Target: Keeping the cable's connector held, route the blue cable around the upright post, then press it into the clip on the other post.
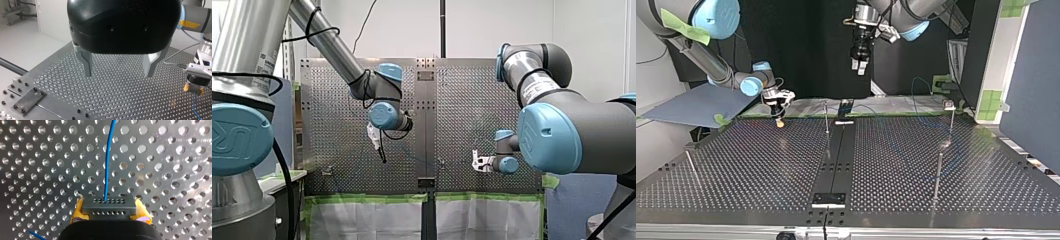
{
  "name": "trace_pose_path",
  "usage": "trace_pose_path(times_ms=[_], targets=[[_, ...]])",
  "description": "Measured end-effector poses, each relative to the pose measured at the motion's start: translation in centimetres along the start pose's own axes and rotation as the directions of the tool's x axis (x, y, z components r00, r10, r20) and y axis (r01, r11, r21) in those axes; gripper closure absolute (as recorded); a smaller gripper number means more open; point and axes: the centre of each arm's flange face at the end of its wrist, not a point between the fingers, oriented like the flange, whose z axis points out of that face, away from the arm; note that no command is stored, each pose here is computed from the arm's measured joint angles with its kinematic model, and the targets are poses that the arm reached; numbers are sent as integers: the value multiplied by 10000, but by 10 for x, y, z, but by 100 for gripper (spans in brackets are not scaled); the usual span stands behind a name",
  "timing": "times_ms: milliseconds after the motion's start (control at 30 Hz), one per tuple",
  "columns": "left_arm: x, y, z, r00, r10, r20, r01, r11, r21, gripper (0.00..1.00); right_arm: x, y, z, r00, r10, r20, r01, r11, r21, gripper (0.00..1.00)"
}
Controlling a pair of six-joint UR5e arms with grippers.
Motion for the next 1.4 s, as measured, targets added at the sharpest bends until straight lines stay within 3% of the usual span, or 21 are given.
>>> trace_pose_path(times_ms=[300,1400], targets=[[-7,8,-17,9999,56,86,-57,10000,46,0,-4,6,-2,9999,-15,118,15,10000,-53,100],[-8,8,-17,9999,60,89,-61,10000,47,0,-4,6,-2,9999,-17,130,18,10000,-53,100]])
